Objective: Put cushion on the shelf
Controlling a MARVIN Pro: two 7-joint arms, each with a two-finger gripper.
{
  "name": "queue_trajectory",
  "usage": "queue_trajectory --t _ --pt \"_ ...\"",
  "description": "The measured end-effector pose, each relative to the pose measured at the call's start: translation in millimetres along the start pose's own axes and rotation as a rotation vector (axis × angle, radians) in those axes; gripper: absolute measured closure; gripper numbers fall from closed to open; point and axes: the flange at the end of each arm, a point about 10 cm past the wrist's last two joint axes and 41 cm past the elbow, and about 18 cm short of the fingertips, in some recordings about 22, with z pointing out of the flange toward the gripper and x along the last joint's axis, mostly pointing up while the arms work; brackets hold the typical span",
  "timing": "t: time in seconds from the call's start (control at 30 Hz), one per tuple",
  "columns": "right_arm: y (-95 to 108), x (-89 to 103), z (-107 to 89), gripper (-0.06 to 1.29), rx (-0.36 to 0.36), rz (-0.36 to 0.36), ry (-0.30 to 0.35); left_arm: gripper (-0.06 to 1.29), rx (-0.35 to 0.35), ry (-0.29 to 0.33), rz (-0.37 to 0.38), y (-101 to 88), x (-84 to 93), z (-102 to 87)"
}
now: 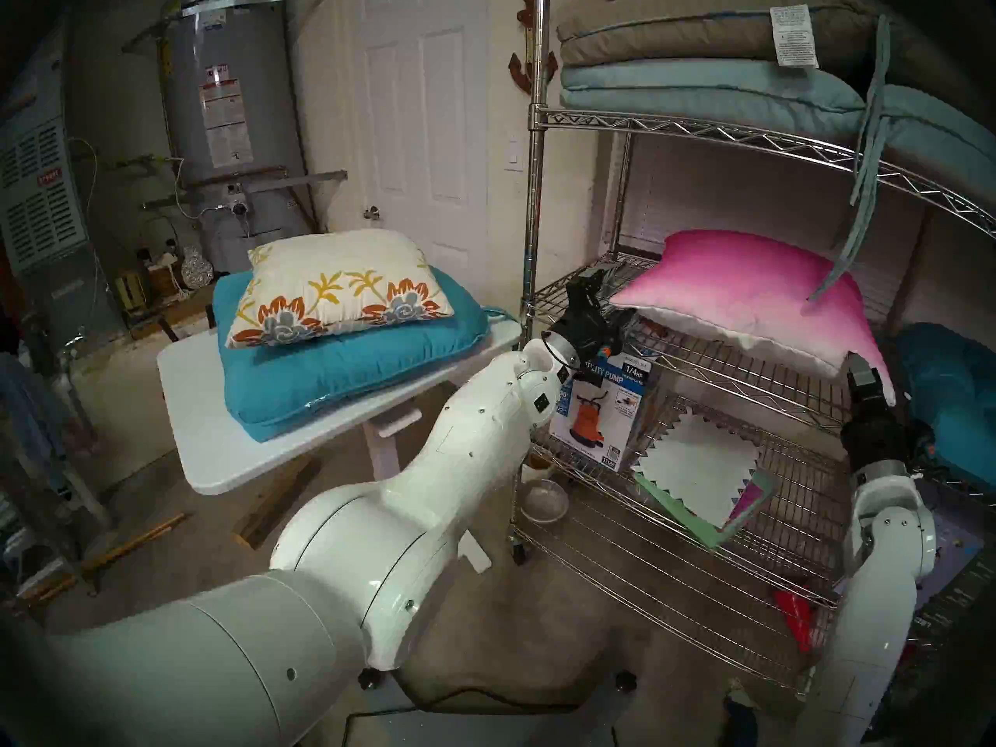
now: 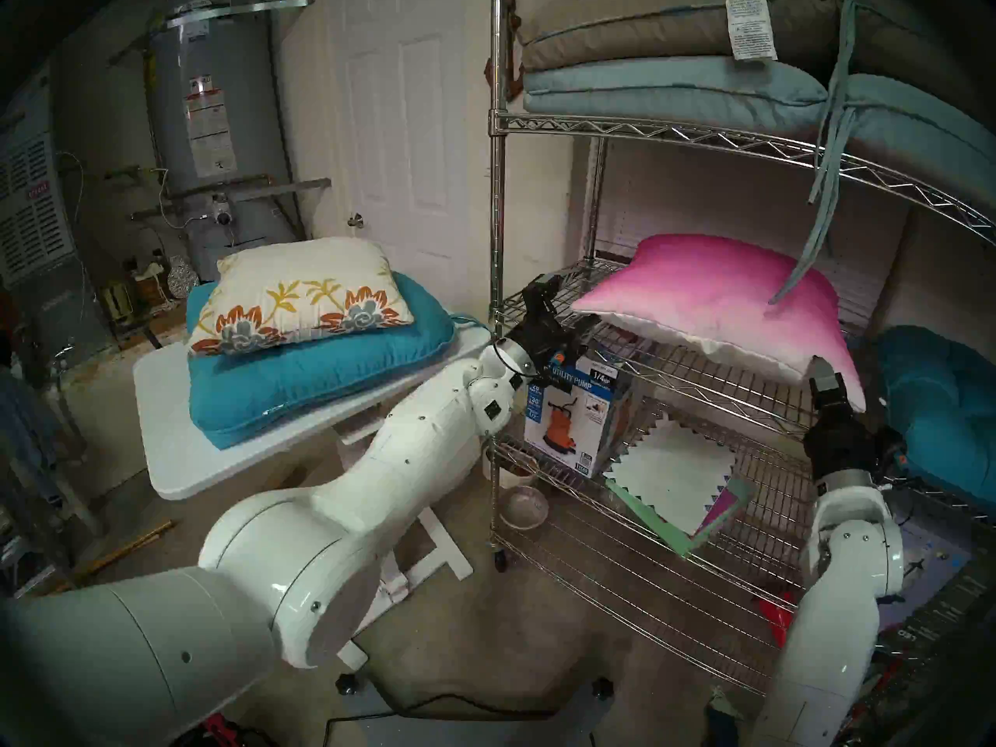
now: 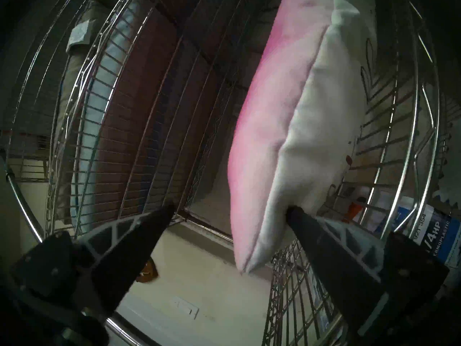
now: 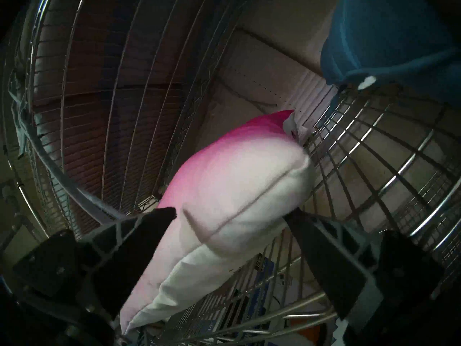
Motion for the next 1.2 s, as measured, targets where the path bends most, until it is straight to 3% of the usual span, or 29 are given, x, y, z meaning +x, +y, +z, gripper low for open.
queue_trajectory --t 0.53,1.2 --pt "2.4 6.8 1.8 0.02 -0.03 0.052 0.037 -0.03 0.025 0.005 -0.006 4.4 -1.1 -3.4" --pt "8.2 7.5 -11.0 0.02 -0.014 0.049 0.052 -0.03 0.018 0.016 -0.025 14.2 8.3 -3.3"
